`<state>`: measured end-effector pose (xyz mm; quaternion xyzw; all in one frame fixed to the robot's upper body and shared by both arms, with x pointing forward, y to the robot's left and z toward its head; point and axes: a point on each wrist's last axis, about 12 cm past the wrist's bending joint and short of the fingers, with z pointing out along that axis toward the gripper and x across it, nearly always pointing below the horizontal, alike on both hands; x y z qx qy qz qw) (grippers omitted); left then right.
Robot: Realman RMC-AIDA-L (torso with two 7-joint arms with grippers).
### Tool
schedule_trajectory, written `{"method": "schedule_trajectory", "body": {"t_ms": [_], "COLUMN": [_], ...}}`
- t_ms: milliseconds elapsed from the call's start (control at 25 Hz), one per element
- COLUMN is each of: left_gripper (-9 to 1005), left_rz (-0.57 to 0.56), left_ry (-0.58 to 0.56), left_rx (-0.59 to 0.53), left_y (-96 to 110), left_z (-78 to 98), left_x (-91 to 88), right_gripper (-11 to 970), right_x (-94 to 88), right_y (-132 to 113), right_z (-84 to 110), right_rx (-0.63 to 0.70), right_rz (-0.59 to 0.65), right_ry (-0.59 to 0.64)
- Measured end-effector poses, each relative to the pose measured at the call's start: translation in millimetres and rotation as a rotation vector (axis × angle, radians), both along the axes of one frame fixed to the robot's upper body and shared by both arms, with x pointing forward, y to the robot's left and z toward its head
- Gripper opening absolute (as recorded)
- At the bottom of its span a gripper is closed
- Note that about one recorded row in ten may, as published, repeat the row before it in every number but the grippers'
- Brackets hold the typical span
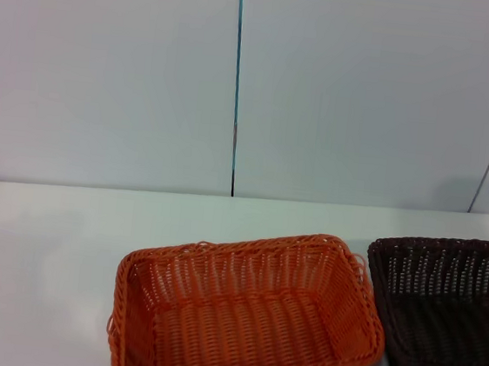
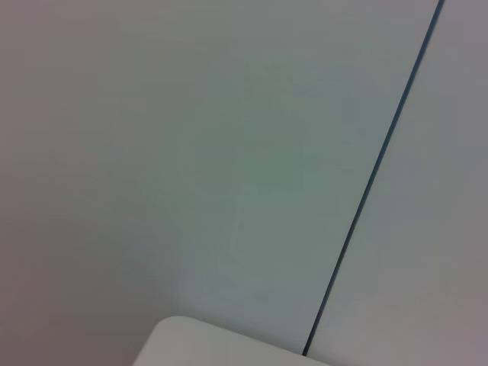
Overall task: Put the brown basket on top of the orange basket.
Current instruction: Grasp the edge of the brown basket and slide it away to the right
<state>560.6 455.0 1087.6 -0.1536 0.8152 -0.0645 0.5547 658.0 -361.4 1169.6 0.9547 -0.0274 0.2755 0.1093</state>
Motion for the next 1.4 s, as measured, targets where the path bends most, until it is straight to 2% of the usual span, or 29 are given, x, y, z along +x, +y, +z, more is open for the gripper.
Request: {"method": "schedule_trajectory", "body": {"t_ms": [320,640,1160,1400], "left_gripper": [497,498,498,498], "left_rz": [0.003,0.005,0.005,0.01], "left_ry": [0.003,0.0,0.0,0.004], "left_rx": [0.001,0.004,0.005,0.006], "left_y": [1.0,1.7,1.8,3.3], "left_z": [-0.9,0.1,0.2,-1.2], "left_x": [-1.8,-2.0,-2.0,-4.6], "right_gripper": [753,750,744,635], "right_x": [-2.0,-3.1,-4.5,-5.5], "right_y": [-0.8,7.1,4.7,2.4], "right_z": [-24.7,-39.2,-43.1,-44.1], "right_rx": [-0.011,0.001,-0.007,-0.031], "right_rz": [0.005,0.018,0.016,0.019], "right_ry": [-0.027,-0.038,-0.043,-0.033]}}
